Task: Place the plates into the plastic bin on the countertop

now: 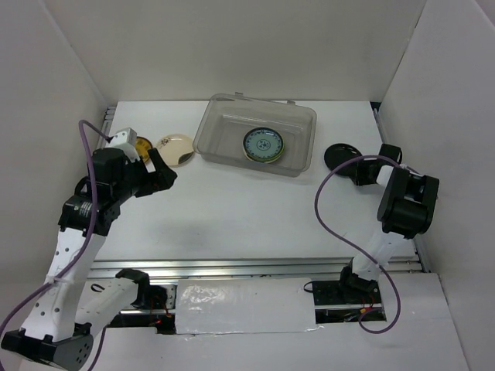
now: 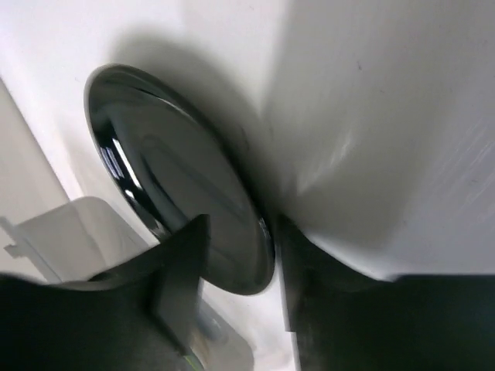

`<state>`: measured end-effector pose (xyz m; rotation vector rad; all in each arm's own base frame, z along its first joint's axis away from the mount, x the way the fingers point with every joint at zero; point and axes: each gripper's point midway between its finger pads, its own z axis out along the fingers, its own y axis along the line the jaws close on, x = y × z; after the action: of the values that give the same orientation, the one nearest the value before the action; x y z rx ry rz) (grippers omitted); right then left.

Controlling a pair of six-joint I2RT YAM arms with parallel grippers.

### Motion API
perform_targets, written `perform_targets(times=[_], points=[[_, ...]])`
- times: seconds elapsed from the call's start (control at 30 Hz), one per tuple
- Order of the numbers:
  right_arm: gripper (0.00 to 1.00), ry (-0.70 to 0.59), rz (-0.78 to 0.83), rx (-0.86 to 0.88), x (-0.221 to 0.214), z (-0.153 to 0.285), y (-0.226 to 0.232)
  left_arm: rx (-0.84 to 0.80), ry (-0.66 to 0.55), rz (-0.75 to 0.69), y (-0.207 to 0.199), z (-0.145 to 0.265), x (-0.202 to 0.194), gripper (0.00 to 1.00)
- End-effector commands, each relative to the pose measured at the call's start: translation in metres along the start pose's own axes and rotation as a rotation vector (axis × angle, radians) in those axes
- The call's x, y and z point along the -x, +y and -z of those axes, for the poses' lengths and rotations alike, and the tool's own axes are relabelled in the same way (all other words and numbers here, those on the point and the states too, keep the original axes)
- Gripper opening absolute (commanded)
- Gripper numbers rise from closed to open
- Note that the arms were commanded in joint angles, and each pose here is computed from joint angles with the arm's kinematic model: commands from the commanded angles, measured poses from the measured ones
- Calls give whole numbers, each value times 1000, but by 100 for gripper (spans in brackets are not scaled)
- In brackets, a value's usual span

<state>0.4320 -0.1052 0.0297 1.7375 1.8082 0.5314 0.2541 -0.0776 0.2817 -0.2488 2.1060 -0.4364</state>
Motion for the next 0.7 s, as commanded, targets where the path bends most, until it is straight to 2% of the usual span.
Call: perform_targets(times=[0.0,0.13,0.17,0.2,0.23,0.37,0.5,0.67], points=[[46,29,-6,-41,-4,-8,-13,-21,0,-30,2,4,4,99],[13,45,19,-42,-5,-8,-11,-22,-6,-15,7,6,6,99],[12,47,24,-36,-6,-8,-11,-19,-5,-12,9,5,5,99],[3,46,34,-32,-5,-6,-9,-17,-5,-4,12,4,5,99],[0,46,40,-29,-6,-4,-8,-11,-5,0,14,3,5,99],[0,-12,89,63,0,29,24,89,-24,69,36,0,7,99],[0,-150,144,213,14,96,85,229,-60,187,68,-7,7,99],[0,-117,331,289,-18,136,142,235,-63,289,83,-24,2,99]])
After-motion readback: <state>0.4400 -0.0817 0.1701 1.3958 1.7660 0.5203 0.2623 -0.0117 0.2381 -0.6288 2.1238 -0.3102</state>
